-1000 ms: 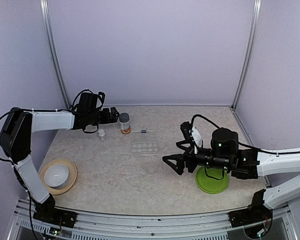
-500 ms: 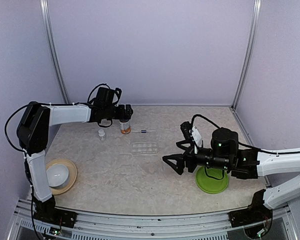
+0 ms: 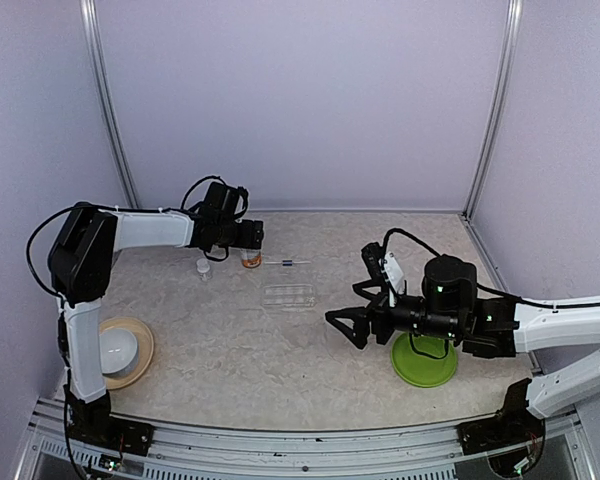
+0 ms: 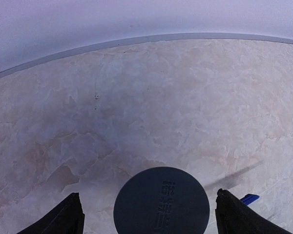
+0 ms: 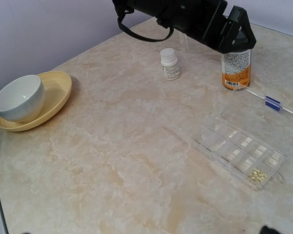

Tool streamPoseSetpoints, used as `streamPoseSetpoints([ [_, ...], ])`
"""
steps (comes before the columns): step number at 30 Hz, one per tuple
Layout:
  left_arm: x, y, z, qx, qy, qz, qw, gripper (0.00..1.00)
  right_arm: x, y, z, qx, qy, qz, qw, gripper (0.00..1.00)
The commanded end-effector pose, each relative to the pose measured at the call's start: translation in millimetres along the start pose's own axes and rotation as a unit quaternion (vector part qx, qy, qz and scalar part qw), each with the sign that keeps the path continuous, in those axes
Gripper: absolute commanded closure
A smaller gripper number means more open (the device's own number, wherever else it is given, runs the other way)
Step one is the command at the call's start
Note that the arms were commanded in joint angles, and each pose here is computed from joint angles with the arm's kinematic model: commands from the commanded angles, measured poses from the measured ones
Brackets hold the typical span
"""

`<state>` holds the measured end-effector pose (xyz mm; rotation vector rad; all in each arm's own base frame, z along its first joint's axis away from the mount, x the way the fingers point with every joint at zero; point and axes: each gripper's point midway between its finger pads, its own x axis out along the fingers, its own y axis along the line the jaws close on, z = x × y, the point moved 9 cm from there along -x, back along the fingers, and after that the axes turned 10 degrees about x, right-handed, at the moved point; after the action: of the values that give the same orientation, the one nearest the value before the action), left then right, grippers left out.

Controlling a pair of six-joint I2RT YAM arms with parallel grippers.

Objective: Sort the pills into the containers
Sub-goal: Pick up the pill bottle from the center of the board.

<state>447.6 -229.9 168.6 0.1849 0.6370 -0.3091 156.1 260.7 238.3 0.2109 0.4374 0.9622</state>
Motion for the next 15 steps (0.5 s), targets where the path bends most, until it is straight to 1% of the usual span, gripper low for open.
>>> streamPoseSetpoints([
  [1, 5.3, -3.0, 5.7, 0.009, -0.007, 0.002, 1.000, 0.11, -1.9, -3.1, -1.2, 0.006, -0.004, -0.001, 1.000, 0.00],
  [6, 8.6, -6.4, 5.0, 0.008, -0.007, -0.010, 1.000, 0.20, -2.8, -3.6, -2.4, 0.008, -0.003, -0.002, 1.000, 0.00],
  [10, 8.4, -6.7, 3.9, 0.006, -0.007, -0.015, 1.000, 0.35, -3.0, -4.5, -4.6, 0.009, -0.001, -0.003, 1.000, 0.00],
  [15, 7.1, -8.1, 3.5, 0.005, -0.008, -0.025, 1.000, 0.49, -1.8, -4.0, -4.5, 0.008, 0.000, -0.001, 1.000, 0.00],
])
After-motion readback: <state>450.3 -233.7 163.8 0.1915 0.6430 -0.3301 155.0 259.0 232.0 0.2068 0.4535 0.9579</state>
